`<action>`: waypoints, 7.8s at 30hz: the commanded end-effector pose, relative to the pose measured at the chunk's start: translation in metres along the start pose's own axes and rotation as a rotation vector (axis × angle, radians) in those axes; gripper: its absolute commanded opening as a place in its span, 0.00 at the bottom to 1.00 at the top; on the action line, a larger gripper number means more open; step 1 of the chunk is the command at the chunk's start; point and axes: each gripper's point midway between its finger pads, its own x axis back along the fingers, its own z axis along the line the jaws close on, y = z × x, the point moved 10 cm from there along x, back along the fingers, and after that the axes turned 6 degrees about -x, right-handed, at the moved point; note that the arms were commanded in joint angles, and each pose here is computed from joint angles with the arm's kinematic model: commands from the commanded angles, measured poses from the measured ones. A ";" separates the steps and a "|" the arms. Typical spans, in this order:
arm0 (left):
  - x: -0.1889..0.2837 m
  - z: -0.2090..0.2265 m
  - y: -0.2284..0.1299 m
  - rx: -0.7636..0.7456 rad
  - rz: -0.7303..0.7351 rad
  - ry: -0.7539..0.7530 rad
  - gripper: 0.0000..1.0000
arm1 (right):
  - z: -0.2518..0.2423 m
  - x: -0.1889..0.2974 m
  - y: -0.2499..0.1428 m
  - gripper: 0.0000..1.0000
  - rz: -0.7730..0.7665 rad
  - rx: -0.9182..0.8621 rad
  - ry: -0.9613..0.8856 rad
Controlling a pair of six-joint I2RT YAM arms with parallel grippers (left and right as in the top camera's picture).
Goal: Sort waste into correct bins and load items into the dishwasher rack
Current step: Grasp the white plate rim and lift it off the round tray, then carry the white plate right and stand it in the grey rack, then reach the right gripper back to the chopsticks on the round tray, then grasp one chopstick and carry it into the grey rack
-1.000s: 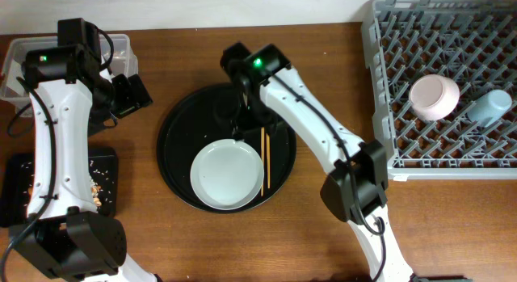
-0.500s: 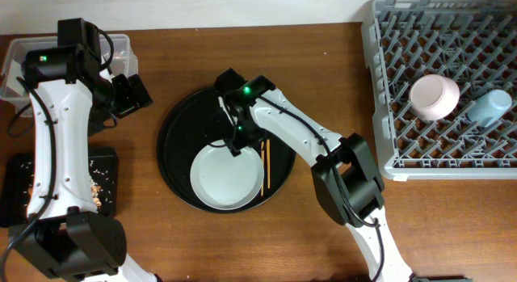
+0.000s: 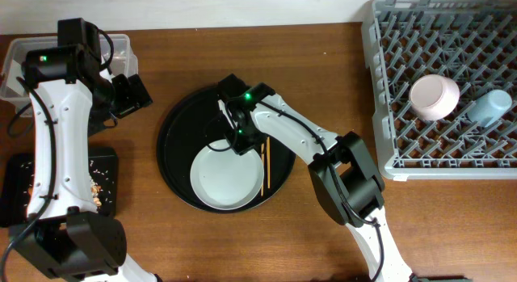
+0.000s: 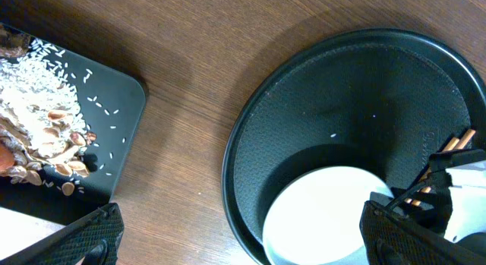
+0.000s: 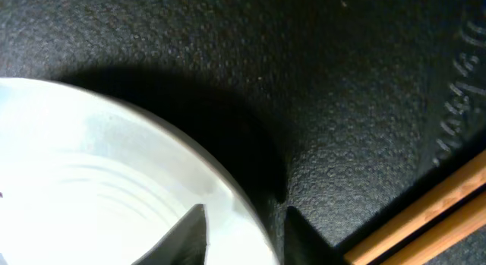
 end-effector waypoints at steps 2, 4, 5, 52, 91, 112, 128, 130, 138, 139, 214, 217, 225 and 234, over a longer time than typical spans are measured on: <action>0.000 0.000 -0.001 0.007 -0.002 0.010 0.99 | 0.000 -0.003 -0.002 0.11 0.005 0.006 -0.021; 0.000 0.000 -0.001 0.007 -0.002 0.010 0.99 | 0.000 -0.003 -0.002 0.10 0.005 0.006 -0.025; 0.000 0.000 -0.001 0.007 -0.002 0.010 0.99 | 0.000 -0.003 -0.002 0.10 0.005 0.005 -0.024; 0.000 0.000 -0.001 0.007 -0.002 0.010 0.99 | -0.440 0.333 -0.094 0.04 -0.682 -0.893 -0.917; 0.000 0.000 -0.001 0.007 -0.002 0.010 0.99 | -0.403 0.267 -0.019 0.69 -0.562 -0.711 -1.020; 0.000 0.000 -0.001 0.007 -0.002 0.010 0.99 | -0.292 0.239 0.005 0.70 -0.589 -0.366 0.350; 0.000 0.000 -0.001 0.007 -0.002 0.010 0.99 | -0.117 0.193 -0.010 0.72 -0.027 -0.369 0.024; 0.000 0.000 -0.001 0.007 -0.002 0.010 0.99 | -0.092 0.188 -0.008 0.76 -0.016 -0.342 0.005; 0.000 0.000 -0.001 0.007 -0.002 0.010 0.99 | 0.001 0.171 -0.010 0.98 -0.016 -0.136 -0.001; 0.000 0.000 -0.001 0.007 -0.002 0.010 0.99 | 0.007 0.170 -0.008 0.98 -0.028 -0.124 0.008; 0.000 0.000 -0.001 0.007 -0.002 0.010 0.99 | -0.335 0.255 -0.046 0.04 -0.398 -0.611 -0.045; 0.000 0.000 -0.001 0.007 -0.002 0.010 0.99 | -0.373 0.268 -0.063 0.04 -0.496 -0.606 -0.047; 0.000 0.000 -0.001 0.007 -0.002 0.010 0.99 | -0.394 0.255 -0.061 0.04 -0.510 -0.553 -0.070; 0.000 0.000 -0.001 0.007 -0.002 0.010 0.99 | -0.389 0.227 -0.044 0.46 -0.455 -0.520 -0.041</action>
